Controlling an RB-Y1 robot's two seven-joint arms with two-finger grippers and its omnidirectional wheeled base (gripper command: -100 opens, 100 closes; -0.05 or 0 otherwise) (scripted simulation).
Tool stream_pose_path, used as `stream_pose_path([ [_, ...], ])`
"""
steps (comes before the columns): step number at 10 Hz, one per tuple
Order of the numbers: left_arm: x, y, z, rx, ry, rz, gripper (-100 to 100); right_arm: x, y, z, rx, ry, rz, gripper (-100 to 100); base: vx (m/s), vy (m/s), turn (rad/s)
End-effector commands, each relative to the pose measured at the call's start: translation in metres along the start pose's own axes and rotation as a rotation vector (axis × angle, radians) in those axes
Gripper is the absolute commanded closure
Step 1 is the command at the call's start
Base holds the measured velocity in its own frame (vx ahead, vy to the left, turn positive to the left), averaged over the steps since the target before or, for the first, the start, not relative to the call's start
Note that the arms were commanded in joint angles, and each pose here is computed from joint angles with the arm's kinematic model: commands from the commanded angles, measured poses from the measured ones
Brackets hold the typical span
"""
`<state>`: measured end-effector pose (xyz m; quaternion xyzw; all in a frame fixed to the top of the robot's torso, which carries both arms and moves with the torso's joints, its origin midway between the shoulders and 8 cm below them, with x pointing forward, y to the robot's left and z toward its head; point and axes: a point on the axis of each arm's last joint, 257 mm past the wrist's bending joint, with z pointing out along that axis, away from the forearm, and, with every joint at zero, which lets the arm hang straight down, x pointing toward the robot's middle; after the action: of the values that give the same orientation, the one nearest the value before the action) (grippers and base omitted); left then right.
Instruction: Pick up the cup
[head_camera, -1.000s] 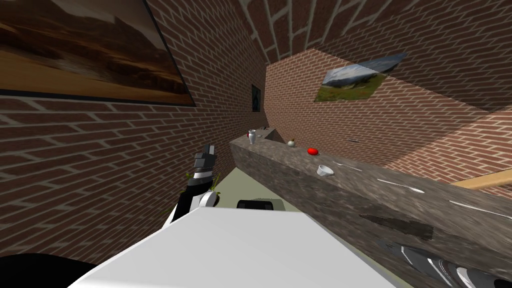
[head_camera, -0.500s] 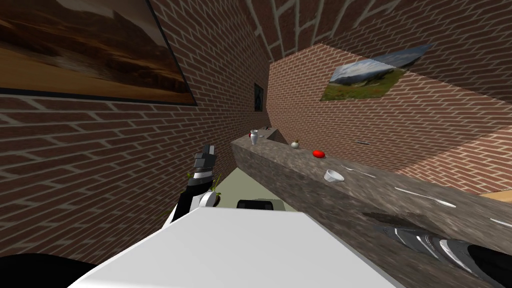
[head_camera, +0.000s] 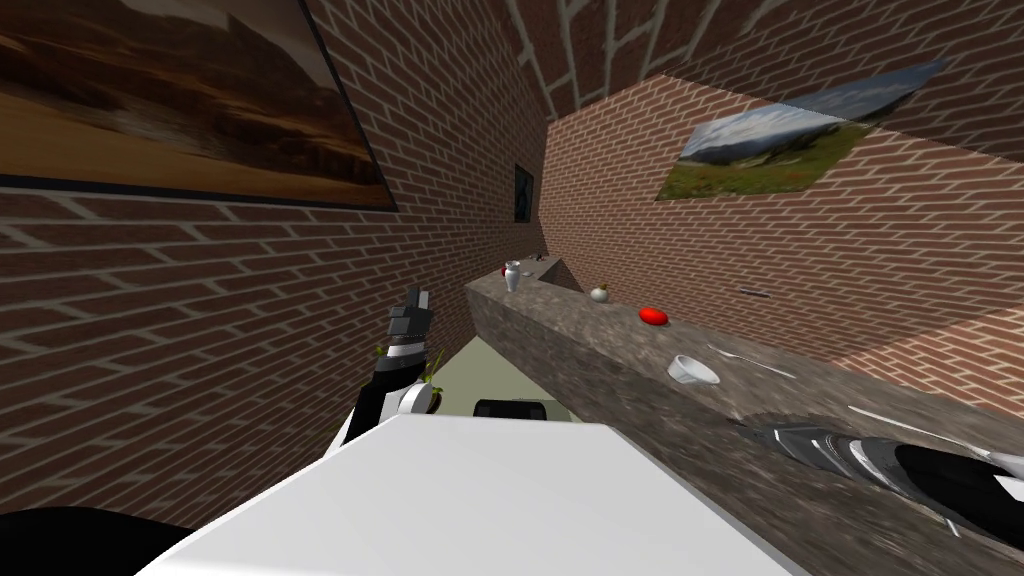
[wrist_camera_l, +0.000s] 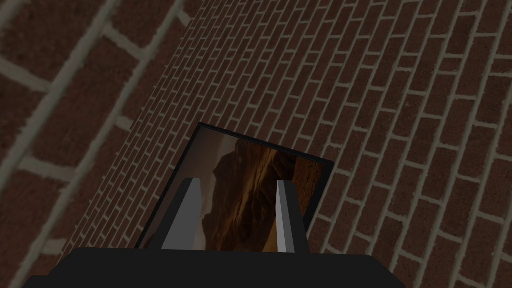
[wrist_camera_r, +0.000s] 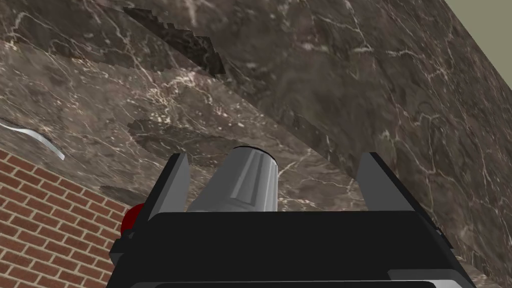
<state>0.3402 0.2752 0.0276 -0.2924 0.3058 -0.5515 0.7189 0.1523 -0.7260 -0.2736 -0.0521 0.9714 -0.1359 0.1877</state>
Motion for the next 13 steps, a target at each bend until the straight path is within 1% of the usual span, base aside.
stream_pose_path([
  [1, 0.0, 0.0, 0.0, 0.0, 0.0, 0.0, 0, -0.017, -0.005, -0.002, 0.001, -0.007, -0.04, -100, 0.05, 0.004, 0.082],
  [2, 0.0, 0.0, 0.0, 0.0, 0.0, 0.0, 0, -0.015, -0.005, -0.002, 0.001, -0.002, -0.04, -100, 0.05, -0.004, 0.066],
  [3, 0.0, 0.0, 0.0, 0.0, 0.0, 0.0, 0, -0.031, -0.007, -0.003, -0.001, -0.011, -0.072, -100, 0.063, -0.014, 0.071],
  [4, 0.0, 0.0, 0.0, 0.0, 0.0, 0.0, 0, -0.022, -0.007, -0.004, -0.001, 0.005, -0.071, -100, 0.054, -0.015, 0.052],
  [5, 0.0, 0.0, 0.0, 0.0, 0.0, 0.0, 0, -0.023, -0.007, -0.003, -0.002, 0.002, -0.071, -100, 0.024, -0.003, -0.001],
  [6, 0.0, 0.0, 0.0, 0.0, 0.0, 0.0, 0, -0.031, -0.007, -0.003, -0.001, -0.011, -0.072, -100, 0.005, 0.004, -0.011],
  [7, 0.0, 0.0, 0.0, 0.0, 0.0, 0.0, 0, -0.044, -0.003, -0.003, -0.02, -0.009, -0.115, -100, 0.074, -0.014, 0.14],
  [8, 0.0, 0.0, 0.0, 0.0, 0.0, 0.0, 0, -0.044, 0.003, -0.002, -0.035, -0.002, -0.126, -100, 0.123, -0.038, 0.171],
  [9, 0.0, 0.0, 0.0, 0.0, 0.0, 0.0, 0, -0.028, 0.018, -0.001, -0.074, 0.025, -0.124, -100, 0.137, -0.081, 0.088],
  [10, 0.0, 0.0, 0.0, 0.0, 0.0, 0.0, 0, -0.028, 0.019, -0.001, -0.078, 0.036, -0.165, -100, 0.092, -0.071, 0.002],
  [11, 0.0, 0.0, 0.0, 0.0, 0.0, 0.0, 0, -0.04, 0.018, 0.0, -0.075, 0.009, -0.15, -100, 0.02, -0.037, -0.011],
  [12, 0.0, 0.0, 0.0, 0.0, 0.0, 0.0, 0, -0.026, 0.019, -0.001, -0.081, 0.056, -0.201, -100, -0.014, -0.013, -0.006],
  [13, 0.0, 0.0, 0.0, 0.0, 0.0, 0.0, 0, -0.039, 0.018, 0.0, -0.078, 0.032, -0.2, -100, -0.018, 0.0, -0.002],
])
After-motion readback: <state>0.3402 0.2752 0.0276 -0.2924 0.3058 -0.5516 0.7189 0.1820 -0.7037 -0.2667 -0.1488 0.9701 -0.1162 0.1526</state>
